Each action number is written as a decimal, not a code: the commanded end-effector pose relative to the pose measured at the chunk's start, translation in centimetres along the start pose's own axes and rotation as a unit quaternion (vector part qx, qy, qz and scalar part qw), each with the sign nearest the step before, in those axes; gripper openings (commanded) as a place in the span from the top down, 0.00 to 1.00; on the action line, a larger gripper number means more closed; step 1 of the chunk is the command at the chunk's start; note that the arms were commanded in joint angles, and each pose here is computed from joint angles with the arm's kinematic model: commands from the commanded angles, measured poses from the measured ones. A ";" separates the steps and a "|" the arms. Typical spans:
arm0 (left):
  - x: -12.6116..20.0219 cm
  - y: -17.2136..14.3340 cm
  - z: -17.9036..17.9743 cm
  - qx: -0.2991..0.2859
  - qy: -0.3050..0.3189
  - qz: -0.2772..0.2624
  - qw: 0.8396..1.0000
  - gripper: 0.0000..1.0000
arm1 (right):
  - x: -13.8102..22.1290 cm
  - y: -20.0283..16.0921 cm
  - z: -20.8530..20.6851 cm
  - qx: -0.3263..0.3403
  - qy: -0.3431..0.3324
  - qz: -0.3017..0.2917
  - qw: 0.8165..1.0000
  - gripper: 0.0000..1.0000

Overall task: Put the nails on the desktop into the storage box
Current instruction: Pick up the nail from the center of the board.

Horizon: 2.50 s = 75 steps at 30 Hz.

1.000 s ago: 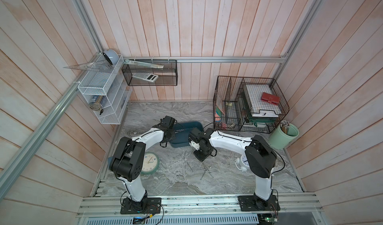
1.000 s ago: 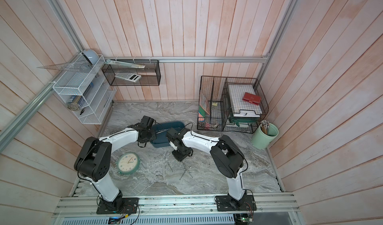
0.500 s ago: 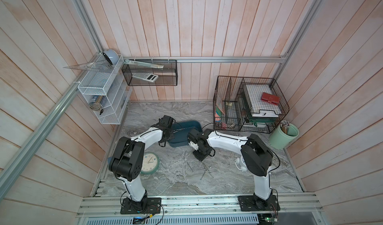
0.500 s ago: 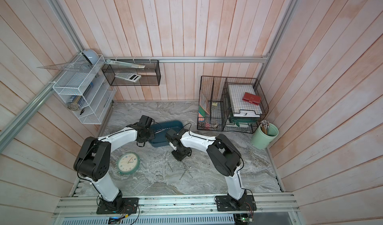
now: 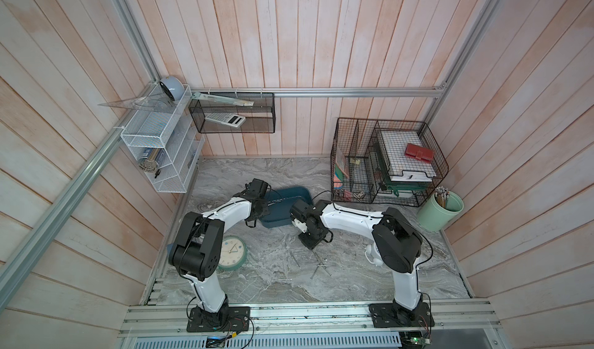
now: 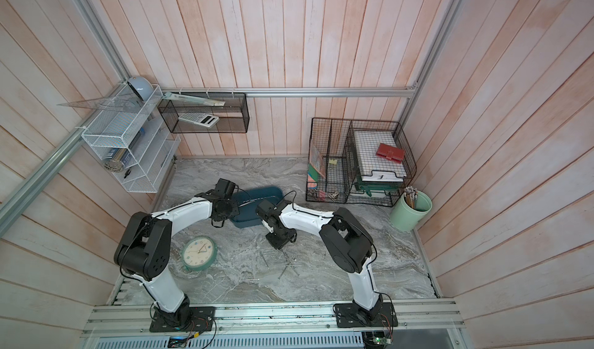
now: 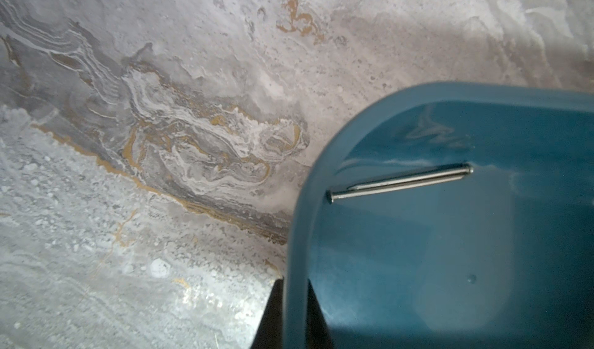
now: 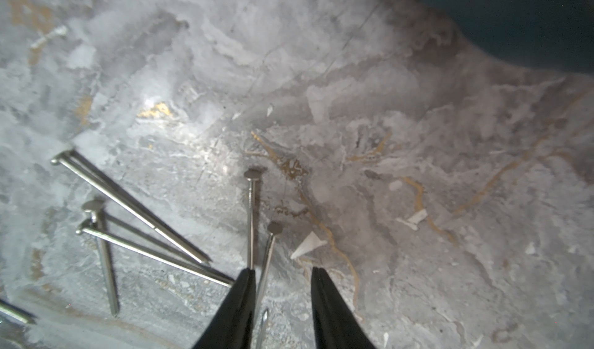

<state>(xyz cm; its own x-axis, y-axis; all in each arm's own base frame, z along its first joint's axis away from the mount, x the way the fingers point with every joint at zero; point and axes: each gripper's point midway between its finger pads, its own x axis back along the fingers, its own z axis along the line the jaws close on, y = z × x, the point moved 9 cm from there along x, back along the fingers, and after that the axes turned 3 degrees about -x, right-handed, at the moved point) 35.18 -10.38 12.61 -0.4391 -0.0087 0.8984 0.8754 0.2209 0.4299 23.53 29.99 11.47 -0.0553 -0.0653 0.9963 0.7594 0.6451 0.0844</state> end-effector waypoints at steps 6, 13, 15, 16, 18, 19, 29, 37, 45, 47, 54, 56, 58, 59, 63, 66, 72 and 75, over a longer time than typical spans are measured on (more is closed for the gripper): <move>-1.0 -0.3 1.2 -0.010 0.036 0.021 0.999 1.00 | -0.7 -0.3 -0.8 -0.009 -0.008 -0.001 1.000 0.66; -1.6 0.5 1.2 -0.008 0.045 0.021 0.999 1.00 | -0.9 -0.5 -0.7 -0.010 0.000 0.002 1.000 0.66; -1.7 0.9 1.2 -0.009 0.049 0.020 0.999 1.00 | -1.2 -0.6 -0.7 -0.011 0.000 0.004 1.000 0.66; -1.8 1.0 1.4 -0.006 0.052 0.021 0.998 1.00 | -1.1 -0.7 -0.6 -0.011 0.000 0.005 1.000 0.66; -1.8 1.3 1.5 -0.005 0.054 0.019 0.998 1.00 | -1.1 -0.8 -0.6 -0.013 0.000 0.006 1.000 0.66; -1.9 1.6 1.6 -0.004 0.055 0.018 0.998 1.00 | -1.0 -0.9 -0.5 -0.012 -0.002 0.006 1.000 0.66; -1.8 2.0 1.7 -0.003 0.052 0.015 0.999 1.00 | -0.9 -1.6 -1.1 -0.016 -0.053 0.020 0.998 0.67; -1.5 2.1 1.8 -0.002 0.048 0.011 0.999 1.00 | 1.1 -1.0 -0.7 -0.013 -0.037 -0.010 0.999 0.66; -1.7 1.9 1.8 0.000 0.044 0.012 0.999 1.00 | 1.2 -1.0 0.2 -0.007 -0.016 -0.011 1.000 0.66; -1.7 1.9 1.8 -0.001 0.045 0.013 0.999 1.00 | 0.9 -1.0 0.3 -0.010 -0.008 -0.011 1.000 0.66; -1.9 1.9 1.7 -0.001 0.045 0.014 0.999 1.00 | -0.1 -1.2 0.3 -0.011 -0.008 -0.002 1.000 0.66; -1.8 2.0 1.7 -0.001 0.044 0.013 0.999 1.00 | -0.2 -1.2 0.3 -0.011 -0.010 -0.002 1.000 0.66; -1.8 2.0 1.7 -0.002 0.045 0.013 0.999 1.00 | -0.5 -1.2 0.3 -0.011 -0.008 0.000 1.000 0.66; -1.8 2.0 1.7 -0.002 0.044 0.012 0.999 1.00 | -0.6 -1.1 0.4 -0.011 -0.007 0.000 1.000 0.66; -1.8 1.9 1.7 -0.003 0.042 0.014 0.999 1.00 | -1.1 -1.2 0.4 -0.012 -0.003 0.006 1.000 0.66; -1.8 1.9 1.7 -0.003 0.043 0.014 0.999 1.00 | -1.5 -1.3 0.4 -0.013 -0.003 0.010 1.000 0.66; -2.2 1.8 1.8 -0.002 0.046 0.016 0.999 1.00 | -2.2 -1.7 0.2 -0.017 -0.006 0.017 1.000 0.67; -2.1 1.8 1.9 -0.002 0.046 0.017 0.999 1.00 | -2.6 -1.9 0.0 -0.019 -0.010 0.024 0.999 0.69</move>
<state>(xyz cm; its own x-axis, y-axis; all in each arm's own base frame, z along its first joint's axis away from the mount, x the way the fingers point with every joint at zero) 37.92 -8.97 12.64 -0.4455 -0.0453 0.8941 0.8643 0.2385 0.4428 22.81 29.68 10.89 -0.0744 -0.0733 0.9945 0.7751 0.6233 0.1039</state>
